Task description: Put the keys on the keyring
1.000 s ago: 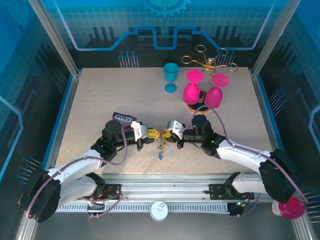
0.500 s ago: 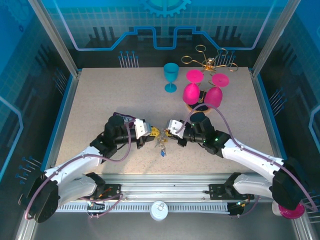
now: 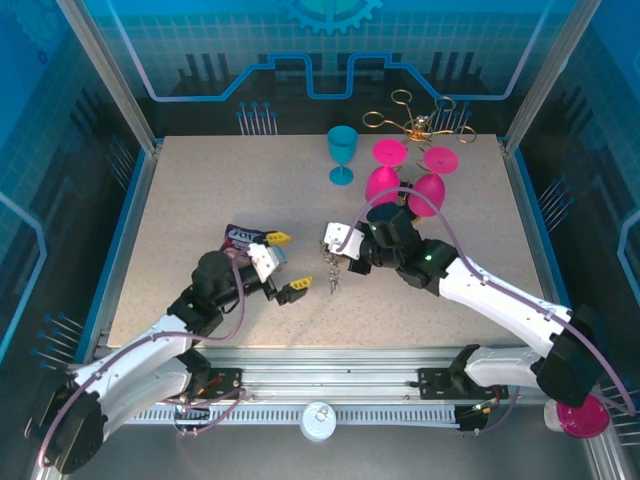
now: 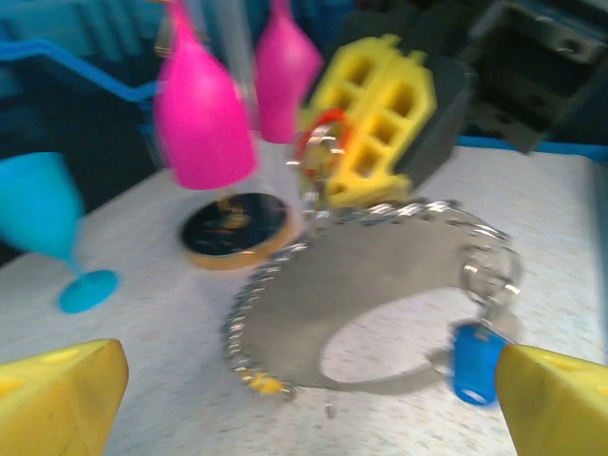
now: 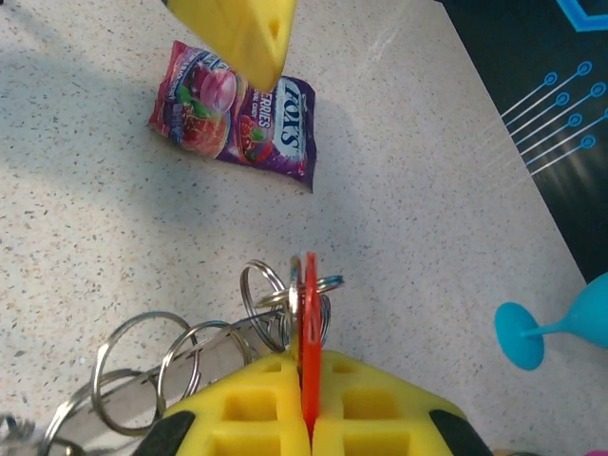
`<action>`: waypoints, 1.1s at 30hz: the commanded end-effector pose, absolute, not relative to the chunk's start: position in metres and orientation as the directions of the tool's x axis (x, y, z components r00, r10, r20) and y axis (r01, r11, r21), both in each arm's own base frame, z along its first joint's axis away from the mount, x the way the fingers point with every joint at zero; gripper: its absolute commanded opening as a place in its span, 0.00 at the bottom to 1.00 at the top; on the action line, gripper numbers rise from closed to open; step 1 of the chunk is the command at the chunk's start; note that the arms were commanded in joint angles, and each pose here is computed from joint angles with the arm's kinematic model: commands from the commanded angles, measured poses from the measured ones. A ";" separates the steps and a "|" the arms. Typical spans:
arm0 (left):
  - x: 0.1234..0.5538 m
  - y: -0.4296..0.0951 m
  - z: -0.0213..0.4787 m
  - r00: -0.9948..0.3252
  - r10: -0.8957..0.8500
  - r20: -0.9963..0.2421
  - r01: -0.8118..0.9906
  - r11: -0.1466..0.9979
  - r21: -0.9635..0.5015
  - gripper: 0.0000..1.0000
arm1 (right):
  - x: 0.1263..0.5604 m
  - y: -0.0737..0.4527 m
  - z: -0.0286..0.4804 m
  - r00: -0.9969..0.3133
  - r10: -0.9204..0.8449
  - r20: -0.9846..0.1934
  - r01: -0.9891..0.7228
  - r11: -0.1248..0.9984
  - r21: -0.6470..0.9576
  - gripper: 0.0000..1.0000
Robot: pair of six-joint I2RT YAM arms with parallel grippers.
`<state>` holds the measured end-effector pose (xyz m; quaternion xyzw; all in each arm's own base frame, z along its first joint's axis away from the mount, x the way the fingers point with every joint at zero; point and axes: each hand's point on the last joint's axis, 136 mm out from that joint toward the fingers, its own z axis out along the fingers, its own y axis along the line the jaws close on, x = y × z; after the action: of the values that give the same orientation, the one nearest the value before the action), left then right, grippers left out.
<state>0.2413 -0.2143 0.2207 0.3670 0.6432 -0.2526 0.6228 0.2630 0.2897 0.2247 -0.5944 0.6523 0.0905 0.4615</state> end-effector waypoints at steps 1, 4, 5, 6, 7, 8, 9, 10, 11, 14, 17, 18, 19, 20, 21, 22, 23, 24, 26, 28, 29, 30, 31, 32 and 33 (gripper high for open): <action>0.271 -0.163 0.258 0.091 0.045 -0.995 0.516 0.852 0.085 0.99 | 0.266 0.310 0.239 0.202 -0.709 -0.676 -0.848 0.219 -0.483 0.00; 0.281 -0.115 0.277 0.109 0.010 -0.994 0.274 0.961 0.040 0.99 | 0.271 0.341 0.246 0.242 -0.686 -0.686 -0.856 0.181 -0.484 0.00; 0.281 -0.100 0.284 0.125 -0.008 -0.992 0.200 0.980 0.017 0.99 | 0.273 0.355 0.247 0.255 -0.677 -0.691 -0.859 0.169 -0.483 0.00; 0.280 -0.085 0.290 0.137 -0.024 -0.990 0.132 0.991 -0.005 0.99 | 0.277 0.367 0.249 0.267 -0.668 -0.695 -0.860 0.160 -0.484 0.00; 0.278 -0.074 0.296 0.150 -0.040 -0.988 0.082 0.996 -0.028 0.99 | 0.280 0.378 0.251 0.272 -0.656 -0.704 -0.862 0.159 -0.482 0.00; 0.275 -0.063 0.302 0.162 -0.053 -0.985 0.035 0.998 -0.048 0.99 | 0.285 0.391 0.249 0.269 -0.643 -0.717 -0.868 0.162 -0.470 0.00; 0.273 -0.051 0.307 0.165 -0.069 -0.984 -0.015 0.997 -0.072 0.99 | 0.291 0.403 0.249 0.261 -0.626 -0.735 -0.871 0.175 -0.458 0.00; 0.272 -0.042 0.308 0.160 -0.083 -0.984 -0.057 0.994 -0.093 0.99 | 0.297 0.411 0.245 0.246 -0.619 -0.746 -0.875 0.189 -0.445 0.00; 0.272 -0.035 0.309 0.150 -0.094 -0.984 -0.090 0.990 -0.108 0.99 | 0.301 0.419 0.239 0.231 -0.617 -0.753 -0.880 0.198 -0.433 0.00; 0.272 -0.030 0.306 0.115 -0.111 -0.987 -0.115 0.985 -0.125 0.99 | 0.310 0.423 0.209 0.177 -0.632 -0.755 -0.885 0.232 -0.402 0.00; 0.276 -0.029 0.291 0.080 -0.157 -0.984 -0.121 0.979 -0.166 0.99 | 0.307 0.407 0.169 0.143 -0.697 -0.703 -0.891 0.219 -0.398 0.00; 0.278 -0.030 0.286 0.069 -0.173 -0.983 -0.119 0.976 -0.180 0.99 | 0.304 0.398 0.159 0.140 -0.719 -0.680 -0.896 0.201 -0.397 0.00; 0.280 -0.032 0.281 0.057 -0.180 -0.982 -0.116 0.976 -0.186 0.99 | 0.298 0.390 0.152 0.149 -0.736 -0.660 -0.900 0.176 -0.399 0.00; 0.281 -0.033 0.277 0.046 -0.185 -0.982 -0.115 0.975 -0.190 0.99 | 0.290 0.379 0.143 0.170 -0.757 -0.630 -0.900 0.142 -0.413 0.00; 0.283 -0.034 0.272 0.033 -0.188 -0.982 -0.117 0.975 -0.190 0.99 | 0.282 0.367 0.137 0.200 -0.778 -0.595 -0.898 0.097 -0.429 0.00; 0.284 -0.034 0.268 0.024 -0.190 -0.981 -0.120 0.974 -0.192 0.99 | 0.272 0.356 0.129 0.227 -0.798 -0.558 -0.898 0.050 -0.438 0.00; 0.286 -0.035 0.263 0.016 -0.192 -0.981 -0.119 0.974 -0.193 0.99 | 0.263 0.341 0.120 0.242 -0.826 -0.509 -0.899 0.007 -0.439 0.00; 0.287 -0.036 0.259 0.011 -0.198 -0.980 -0.120 0.973 -0.198 0.99 | 0.253 0.326 0.110 0.253 -0.854 -0.454 -0.904 -0.042 -0.425 0.00; 0.290 -0.036 0.250 -0.007 -0.212 -0.977 -0.126 0.970 -0.209 0.99 | 0.247 0.296 0.094 0.254 -0.907 -0.337 -0.900 -0.094 -0.425 0.00; 0.294 -0.037 0.242 -0.031 -0.208 -0.978 -0.133 0.970 -0.203 0.99 | 0.245 0.269 0.081 0.238 -0.943 -0.234 -0.896 -0.121 -0.427 0.00; 0.295 -0.037 0.238 -0.042 -0.205 -0.978 -0.140 0.970 -0.197 0.99 | 0.246 0.258 0.076 0.220 -0.957 -0.191 -0.894 -0.119 -0.432 0.00; 0.297 -0.038 0.234 -0.055 -0.197 -0.979 -0.143 0.972 -0.187 0.99 | 0.246 0.247 0.071 0.200 -0.968 -0.152 -0.896 -0.118 -0.428 0.00; 0.298 -0.037 0.231 -0.062 -0.190 -0.980 -0.147 0.973 -0.179 0.99 | 0.246 0.238 0.067 0.187 -0.975 -0.120 -0.899 -0.120 -0.421 0.00; 0.300 -0.037 0.229 -0.069 -0.182 -0.981 -0.151 0.974 -0.170 0.99 | 0.246 0.227 0.059 0.166 -0.984 -0.070 -0.903 -0.123 -0.411 0.00; 0.301 -0.036 0.227 -0.076 -0.175 -0.982 -0.156 0.974 -0.162 0.99 | 0.247 0.216 0.052 0.148 -0.989 -0.014 -0.907 -0.130 -0.402 0.00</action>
<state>0.2991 -0.0428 0.2286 -0.0965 0.7369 -0.0141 0.6690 0.2472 0.2602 0.0708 -0.7318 0.6365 -0.0585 0.2365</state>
